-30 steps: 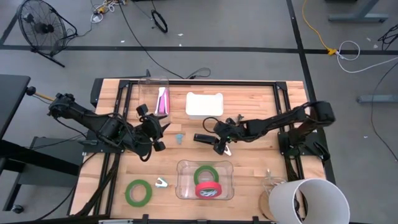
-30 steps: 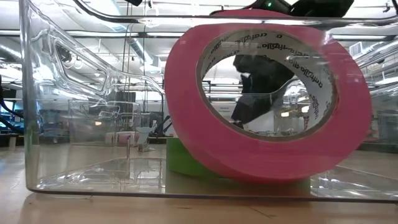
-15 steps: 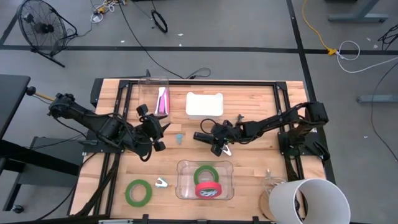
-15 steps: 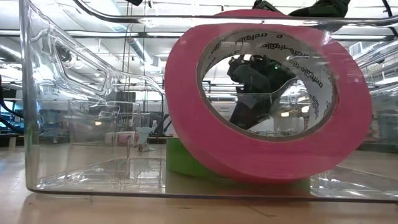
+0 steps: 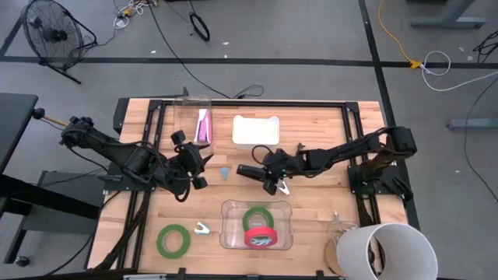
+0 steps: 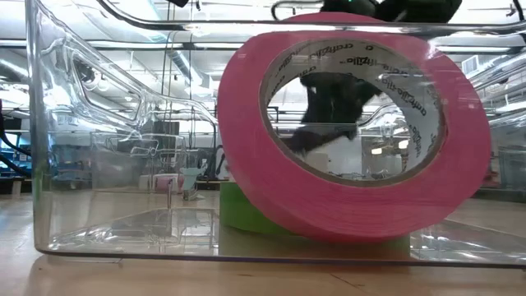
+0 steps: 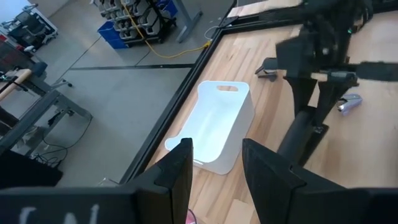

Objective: Pick and place Stapler, Stapler remover, tape
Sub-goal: Put the black stapler into the top transparent bin

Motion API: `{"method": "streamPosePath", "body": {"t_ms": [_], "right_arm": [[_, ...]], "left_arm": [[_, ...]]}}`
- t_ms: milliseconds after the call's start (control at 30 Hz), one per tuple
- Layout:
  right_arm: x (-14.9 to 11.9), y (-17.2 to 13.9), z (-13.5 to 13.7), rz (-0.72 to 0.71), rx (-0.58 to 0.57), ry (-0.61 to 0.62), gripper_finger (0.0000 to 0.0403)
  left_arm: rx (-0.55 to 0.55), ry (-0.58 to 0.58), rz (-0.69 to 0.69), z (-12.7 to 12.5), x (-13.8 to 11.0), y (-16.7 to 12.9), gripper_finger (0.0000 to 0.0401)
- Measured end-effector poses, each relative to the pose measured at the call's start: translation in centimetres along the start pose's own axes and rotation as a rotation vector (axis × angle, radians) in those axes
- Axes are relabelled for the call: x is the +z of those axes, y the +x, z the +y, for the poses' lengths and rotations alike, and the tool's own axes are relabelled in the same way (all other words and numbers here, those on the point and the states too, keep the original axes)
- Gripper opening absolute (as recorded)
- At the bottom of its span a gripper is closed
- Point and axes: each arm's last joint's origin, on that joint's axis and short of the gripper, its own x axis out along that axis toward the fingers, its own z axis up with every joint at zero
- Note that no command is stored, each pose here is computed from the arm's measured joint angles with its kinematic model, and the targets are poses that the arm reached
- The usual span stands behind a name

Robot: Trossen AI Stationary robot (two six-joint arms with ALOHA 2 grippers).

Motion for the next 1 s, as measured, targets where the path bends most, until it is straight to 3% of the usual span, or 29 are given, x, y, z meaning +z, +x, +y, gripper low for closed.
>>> {"method": "streamPosePath", "body": {"t_ms": [467, 667, 1000], "right_arm": [[7.9, -10.3, 3.3, -0.290, 0.138, -0.119, 0.0102], [9.3, -13.3, 4.2, -0.374, 0.182, -0.155, 0.0102], [9.3, -14.3, 5.7, -0.389, 0.223, -0.209, 0.0102]], "left_arm": [[-0.029, -0.082, -0.052, -0.3, 0.9, 0.0, 0.0142], [-0.169, -0.159, -0.076, -0.6, 1.7, 0.1, 0.0142], [-0.354, -0.226, -0.185, -0.7, 3.6, 0.3, 0.0142]]}}
